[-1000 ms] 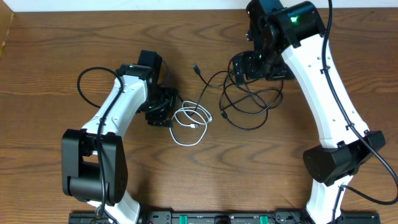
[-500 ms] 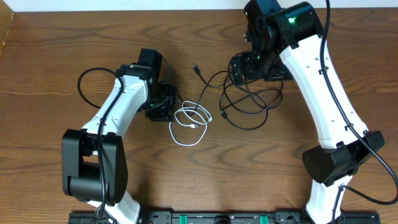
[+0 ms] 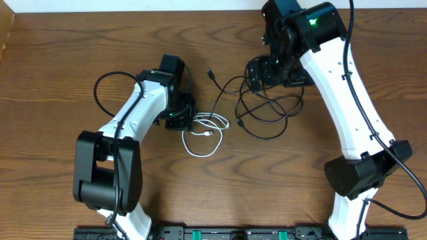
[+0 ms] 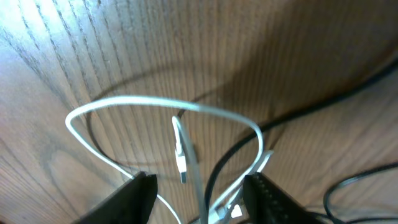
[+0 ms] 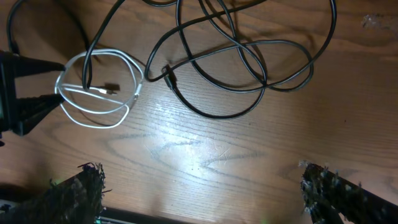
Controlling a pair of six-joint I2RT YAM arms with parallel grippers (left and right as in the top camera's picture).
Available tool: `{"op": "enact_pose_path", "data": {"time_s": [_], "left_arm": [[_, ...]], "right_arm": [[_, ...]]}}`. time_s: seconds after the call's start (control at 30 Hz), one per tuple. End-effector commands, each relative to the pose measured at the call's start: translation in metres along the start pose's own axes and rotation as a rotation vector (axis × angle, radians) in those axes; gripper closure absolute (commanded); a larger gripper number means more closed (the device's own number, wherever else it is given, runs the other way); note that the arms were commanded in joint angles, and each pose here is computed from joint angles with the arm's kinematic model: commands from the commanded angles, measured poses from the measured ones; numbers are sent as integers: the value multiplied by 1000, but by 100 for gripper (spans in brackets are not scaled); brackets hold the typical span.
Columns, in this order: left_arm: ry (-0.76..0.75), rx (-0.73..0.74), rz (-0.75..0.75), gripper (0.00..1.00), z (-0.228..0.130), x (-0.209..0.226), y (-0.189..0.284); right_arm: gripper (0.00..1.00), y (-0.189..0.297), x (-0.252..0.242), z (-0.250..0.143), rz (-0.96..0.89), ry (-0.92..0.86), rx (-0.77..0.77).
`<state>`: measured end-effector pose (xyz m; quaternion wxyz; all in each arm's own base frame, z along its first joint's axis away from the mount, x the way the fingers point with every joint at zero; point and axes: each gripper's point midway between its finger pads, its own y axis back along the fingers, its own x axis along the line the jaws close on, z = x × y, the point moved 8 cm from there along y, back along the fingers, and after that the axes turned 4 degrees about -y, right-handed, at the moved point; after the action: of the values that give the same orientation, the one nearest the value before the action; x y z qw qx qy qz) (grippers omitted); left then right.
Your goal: Untangle cables
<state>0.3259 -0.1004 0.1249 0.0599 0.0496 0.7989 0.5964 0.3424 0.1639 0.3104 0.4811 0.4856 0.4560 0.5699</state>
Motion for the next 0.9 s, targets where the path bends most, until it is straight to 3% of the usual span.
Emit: {"op": "enact_pose_path", "data": {"time_s": [0.0, 0.1, 0.17, 0.2, 0.57, 0.87], "left_arm": [[23, -20, 32, 59, 6, 2, -9], [21, -20, 32, 74, 6, 2, -9], [15, -19, 33, 90, 6, 3, -9], [1, -15, 32, 92, 5, 2, -9], [-285, -13, -100, 93, -8, -1, 33], [-406, -49, -517, 93, -37, 17, 143]], "right_arm": [[1, 3, 2, -2, -3, -3, -10], [1, 3, 2, -2, -2, -3, -11], [1, 3, 2, -2, -2, -3, -11], [1, 3, 2, -2, -2, -2, -10], [1, 3, 2, -2, -2, -1, -10], [1, 3, 2, -2, -2, -2, -10]]}}
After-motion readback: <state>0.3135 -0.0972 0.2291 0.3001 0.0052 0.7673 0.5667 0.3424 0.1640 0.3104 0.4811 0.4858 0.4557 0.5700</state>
